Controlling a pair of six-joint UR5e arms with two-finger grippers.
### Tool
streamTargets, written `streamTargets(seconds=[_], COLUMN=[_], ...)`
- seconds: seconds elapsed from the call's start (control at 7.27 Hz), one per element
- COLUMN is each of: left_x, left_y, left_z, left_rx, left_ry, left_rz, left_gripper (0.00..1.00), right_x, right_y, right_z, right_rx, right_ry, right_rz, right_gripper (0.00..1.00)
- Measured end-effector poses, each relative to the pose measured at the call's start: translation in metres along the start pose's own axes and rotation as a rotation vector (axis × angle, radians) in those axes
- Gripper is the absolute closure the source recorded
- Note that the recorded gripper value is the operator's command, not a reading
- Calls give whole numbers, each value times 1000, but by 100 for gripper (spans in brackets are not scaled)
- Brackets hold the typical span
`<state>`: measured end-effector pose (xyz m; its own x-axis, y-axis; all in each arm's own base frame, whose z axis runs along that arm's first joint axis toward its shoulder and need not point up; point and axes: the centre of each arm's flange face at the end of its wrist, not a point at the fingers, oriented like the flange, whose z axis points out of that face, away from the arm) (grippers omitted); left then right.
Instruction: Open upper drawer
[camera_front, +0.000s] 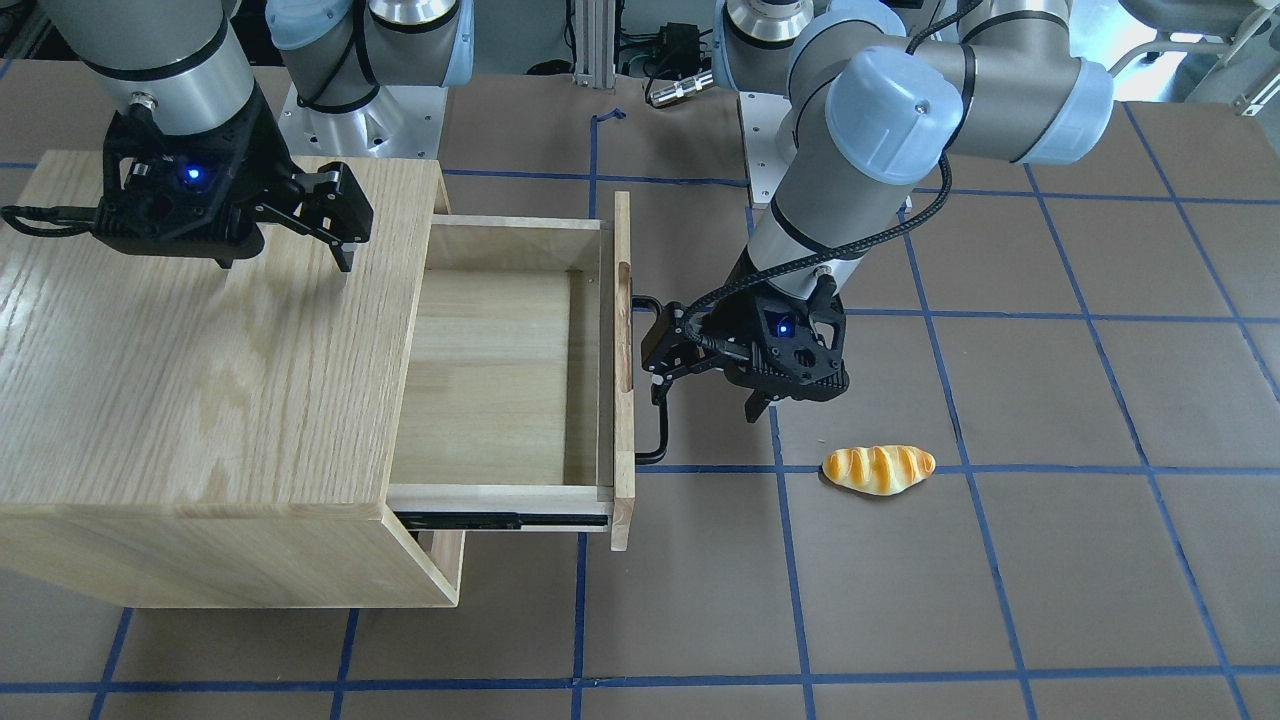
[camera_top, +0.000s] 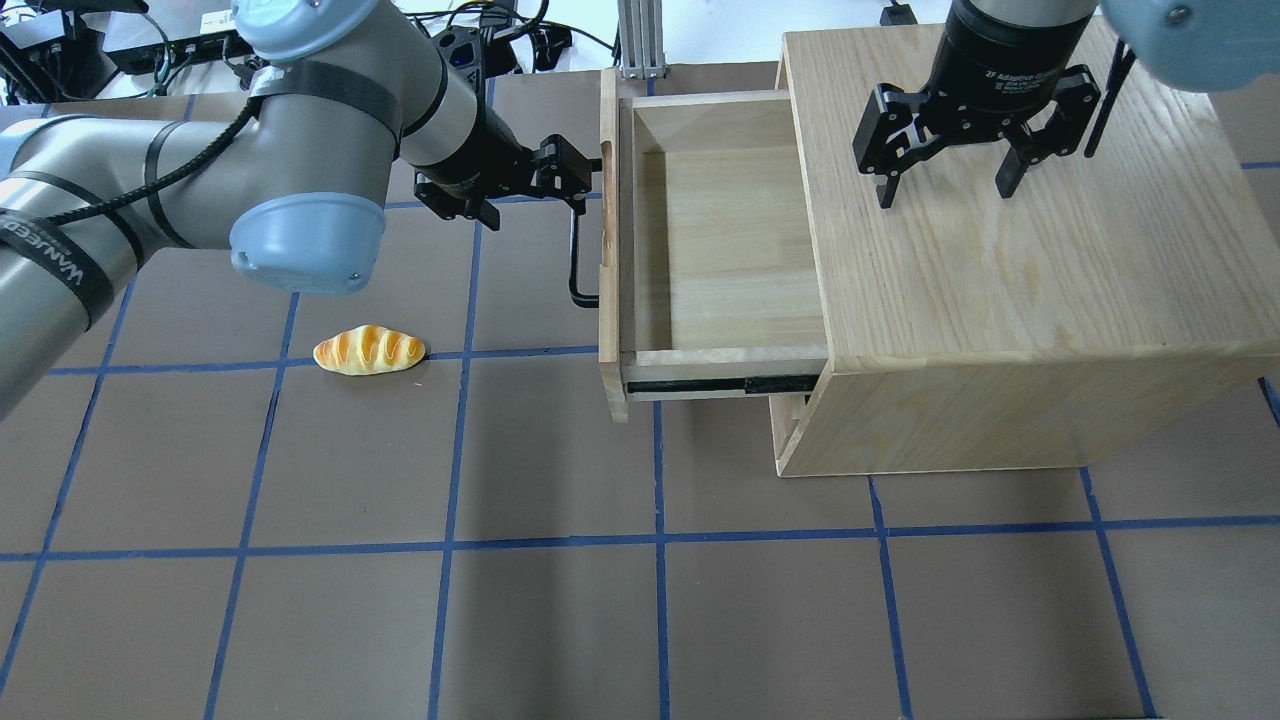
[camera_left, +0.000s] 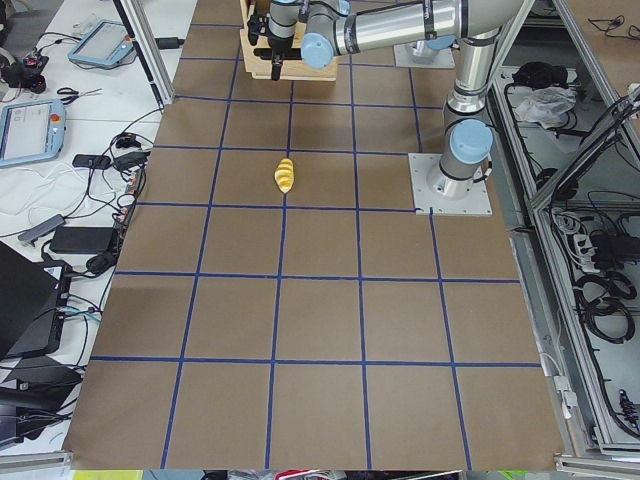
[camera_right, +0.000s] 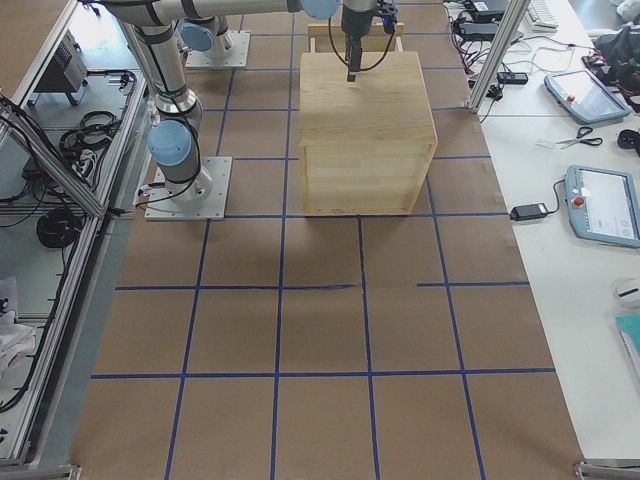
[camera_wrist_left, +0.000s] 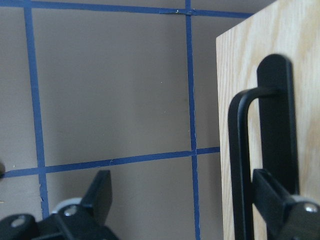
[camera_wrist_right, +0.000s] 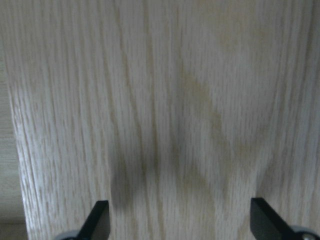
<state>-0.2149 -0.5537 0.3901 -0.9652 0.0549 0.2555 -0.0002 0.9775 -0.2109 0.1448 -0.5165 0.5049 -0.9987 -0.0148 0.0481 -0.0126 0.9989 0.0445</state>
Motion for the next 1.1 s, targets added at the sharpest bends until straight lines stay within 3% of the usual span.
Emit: streamTargets(seconds=[0.83,1.1], left_x=[-22,-35], left_y=[-5,-8], left_z=[-18,-58], left_rx=[32,57], left_ry=[-11,-40], left_rz=[60,67], left_gripper=[0,0], right_x=[0,0], right_y=[0,0], right_z=[0,0], right_rx=[0,0], right_ry=[0,0], right_rz=[1,0], right_gripper=[0,0])
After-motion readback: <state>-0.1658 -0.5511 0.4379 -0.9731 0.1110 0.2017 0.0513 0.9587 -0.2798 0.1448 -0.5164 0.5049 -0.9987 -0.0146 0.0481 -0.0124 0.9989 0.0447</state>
